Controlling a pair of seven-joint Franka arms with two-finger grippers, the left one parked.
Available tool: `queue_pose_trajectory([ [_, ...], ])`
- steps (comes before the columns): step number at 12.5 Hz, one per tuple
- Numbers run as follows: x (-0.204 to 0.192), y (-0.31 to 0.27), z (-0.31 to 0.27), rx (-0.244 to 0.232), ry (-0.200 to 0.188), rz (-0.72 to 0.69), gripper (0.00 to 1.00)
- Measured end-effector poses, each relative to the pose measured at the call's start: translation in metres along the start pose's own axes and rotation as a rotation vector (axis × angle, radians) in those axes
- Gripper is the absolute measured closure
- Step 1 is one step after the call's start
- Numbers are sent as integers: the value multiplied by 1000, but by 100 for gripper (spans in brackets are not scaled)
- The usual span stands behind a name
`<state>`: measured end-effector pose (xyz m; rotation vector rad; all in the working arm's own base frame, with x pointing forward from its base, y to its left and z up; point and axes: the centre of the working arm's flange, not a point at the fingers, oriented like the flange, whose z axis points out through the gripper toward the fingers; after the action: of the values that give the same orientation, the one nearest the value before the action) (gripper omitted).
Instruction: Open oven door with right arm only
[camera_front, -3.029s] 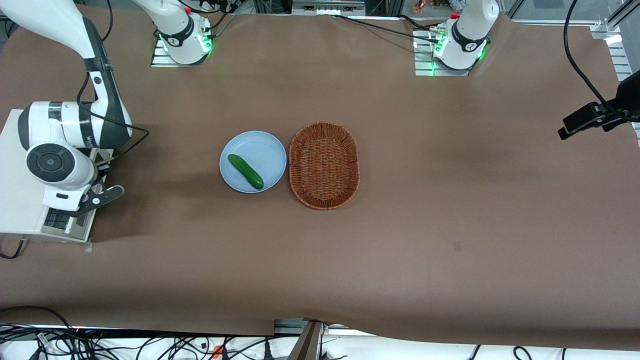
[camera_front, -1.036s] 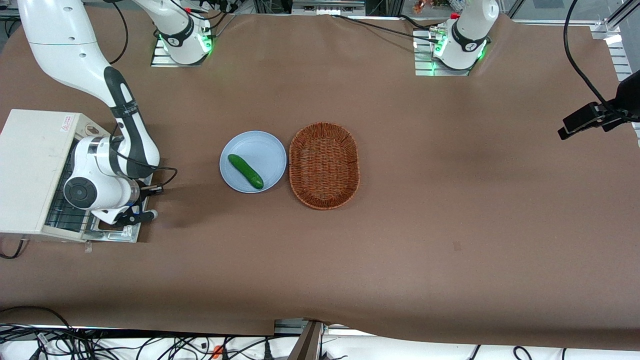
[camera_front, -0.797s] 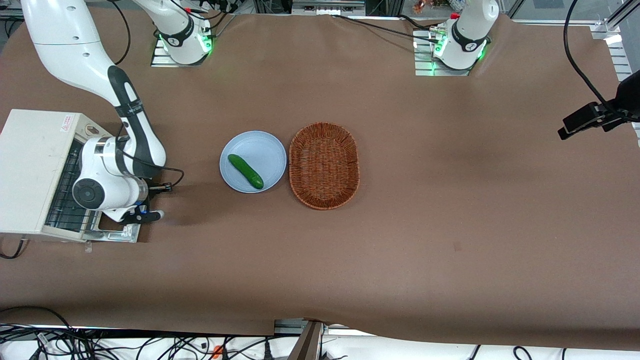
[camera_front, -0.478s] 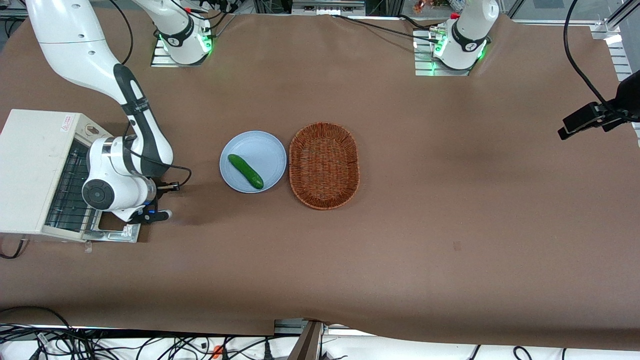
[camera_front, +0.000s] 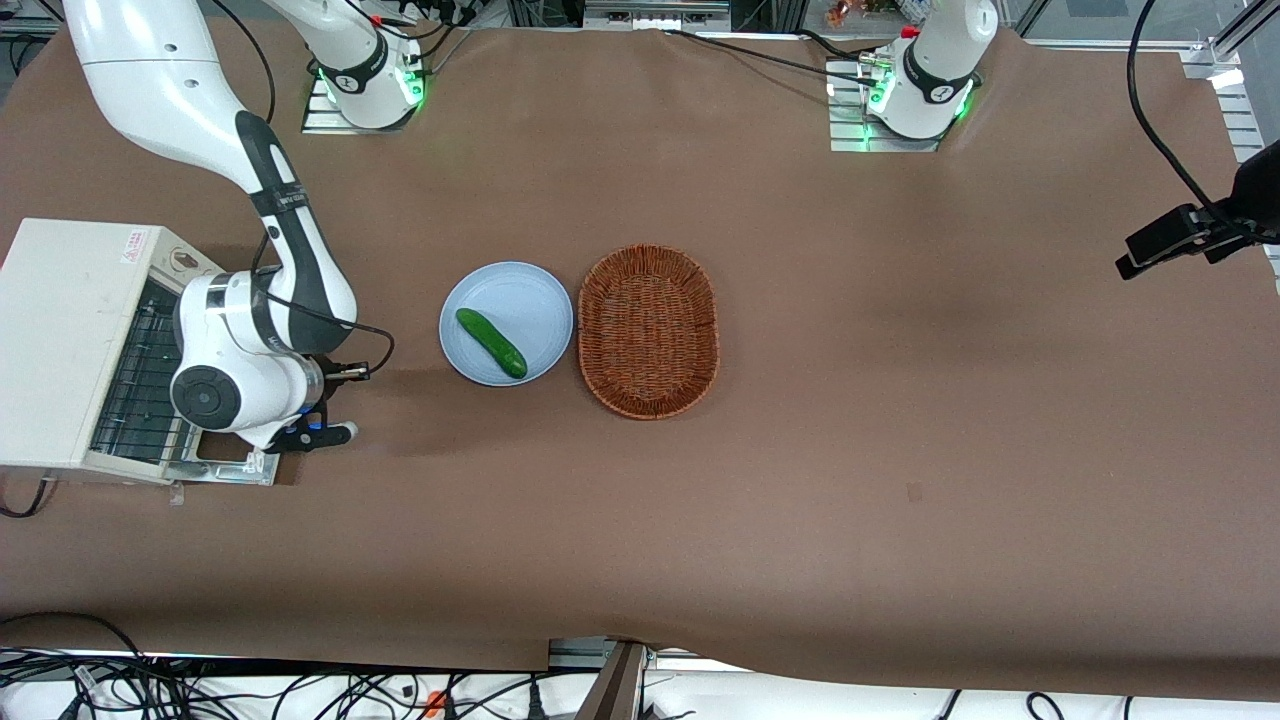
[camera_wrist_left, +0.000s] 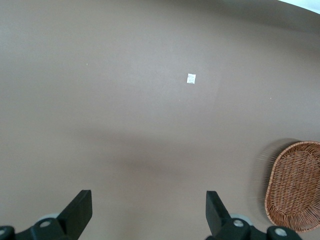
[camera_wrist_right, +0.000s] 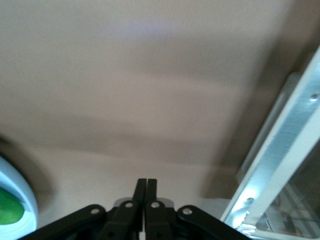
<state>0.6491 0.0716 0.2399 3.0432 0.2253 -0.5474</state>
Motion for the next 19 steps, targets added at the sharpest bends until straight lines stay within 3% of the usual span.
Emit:
queue_pose_trajectory([
  [8,-41,43,-144,12,36,-153,1],
  [11,-67,53,-193,16,25,-132,0],
  [16,-130,80,-278,4,153,-11,0],
  [19,-154,90,-294,2,220,26,0],
])
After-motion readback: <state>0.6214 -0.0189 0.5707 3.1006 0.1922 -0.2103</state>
